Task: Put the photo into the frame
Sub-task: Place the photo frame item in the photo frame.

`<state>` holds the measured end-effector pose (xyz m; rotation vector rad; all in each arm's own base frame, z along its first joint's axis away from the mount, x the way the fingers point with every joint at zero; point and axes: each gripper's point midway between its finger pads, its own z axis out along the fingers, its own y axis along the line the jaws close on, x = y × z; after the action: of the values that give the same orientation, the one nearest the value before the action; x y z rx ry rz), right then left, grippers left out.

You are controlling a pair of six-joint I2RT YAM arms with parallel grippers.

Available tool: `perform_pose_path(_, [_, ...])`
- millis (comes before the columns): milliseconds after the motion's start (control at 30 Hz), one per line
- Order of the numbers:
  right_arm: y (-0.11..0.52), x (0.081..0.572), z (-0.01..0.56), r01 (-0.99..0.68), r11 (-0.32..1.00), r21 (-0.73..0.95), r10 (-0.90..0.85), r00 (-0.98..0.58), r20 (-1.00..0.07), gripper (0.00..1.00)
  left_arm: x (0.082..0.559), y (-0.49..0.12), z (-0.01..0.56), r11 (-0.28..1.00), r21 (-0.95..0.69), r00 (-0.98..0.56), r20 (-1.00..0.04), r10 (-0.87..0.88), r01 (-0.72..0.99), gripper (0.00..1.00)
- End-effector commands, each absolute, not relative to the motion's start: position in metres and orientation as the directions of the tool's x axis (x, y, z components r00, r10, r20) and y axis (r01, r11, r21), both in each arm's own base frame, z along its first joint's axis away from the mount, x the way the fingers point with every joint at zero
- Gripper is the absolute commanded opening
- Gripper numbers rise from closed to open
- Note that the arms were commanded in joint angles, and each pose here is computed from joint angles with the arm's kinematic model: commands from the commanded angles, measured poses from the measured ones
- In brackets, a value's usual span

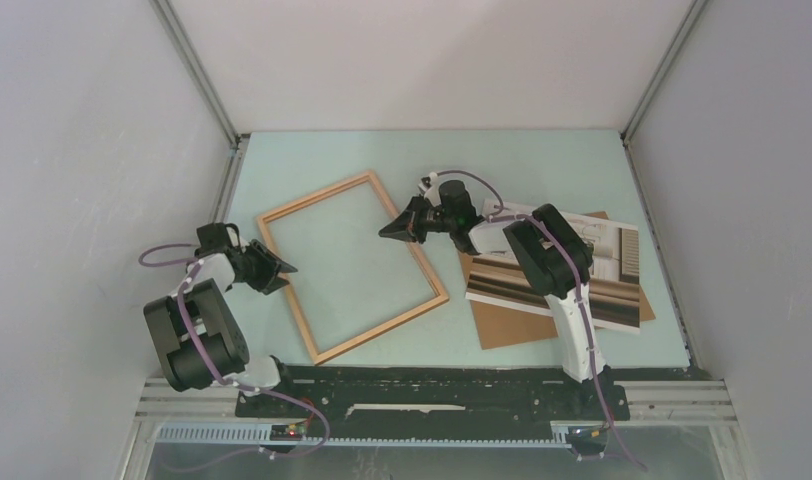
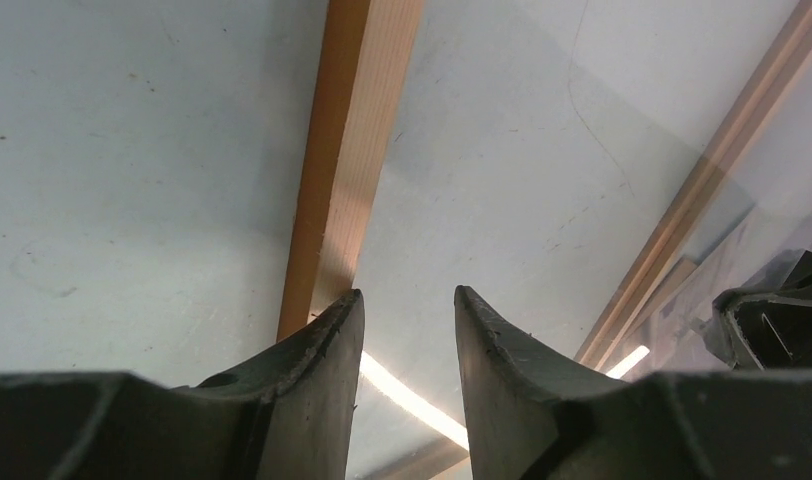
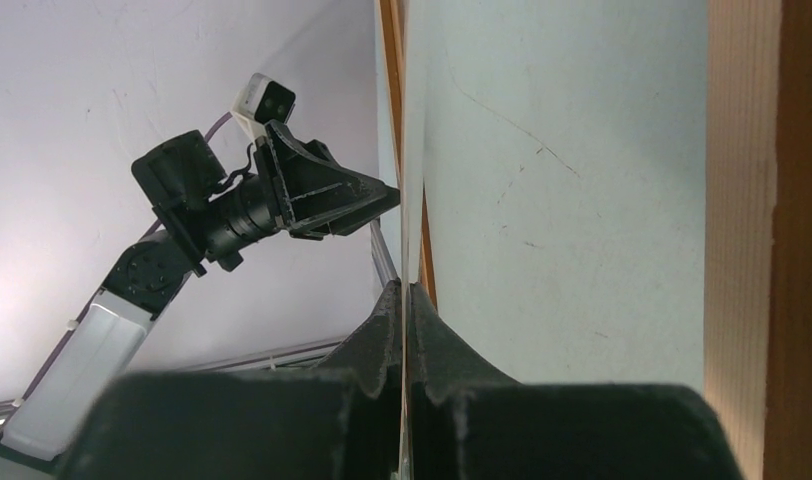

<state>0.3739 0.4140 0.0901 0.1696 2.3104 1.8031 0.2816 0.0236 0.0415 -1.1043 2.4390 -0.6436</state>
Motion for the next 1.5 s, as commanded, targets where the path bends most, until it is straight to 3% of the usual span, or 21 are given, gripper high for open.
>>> perform_pose_path(0, [0.425, 0.376, 0.105, -0.138, 0.224, 0.965, 0.176, -0.968, -0.179, 0.0, 0.278, 0.025, 0.037, 0.582, -0.544, -0.618, -0.142, -0.773, -0.604, 0.47])
perform_pose_path(467, [0.432, 0.378, 0.094, -0.163, 0.244, 0.956, 0.184, -0.96, -0.21, 0.0, 0.28, 0.023, 0.04, 0.583, -0.554, -0.619, -0.146, -0.771, -0.595, 0.47])
perform_pose_path(800, [0.432, 0.378, 0.098, -0.156, 0.222, 0.962, 0.184, -0.963, -0.199, 0.0, 0.281, 0.061, 0.077, 0.569, -0.549, -0.473, -0.322, -0.82, -0.613, 0.63])
perform_pose_path(1067, [0.434, 0.378, 0.107, -0.16, 0.191, 0.968, 0.184, -0.963, -0.196, 0.0, 0.285, 0.064, 0.05, 0.477, -0.572, -0.448, -0.203, -0.871, -0.667, 0.67])
perform_pose_path(1467, [0.441, 0.364, 0.138, -0.151, 0.083, 0.985, 0.144, -0.976, -0.162, 0.0, 0.29, 0.043, 0.04, 0.511, -0.583, -0.529, -0.157, -0.834, -0.632, 0.68])
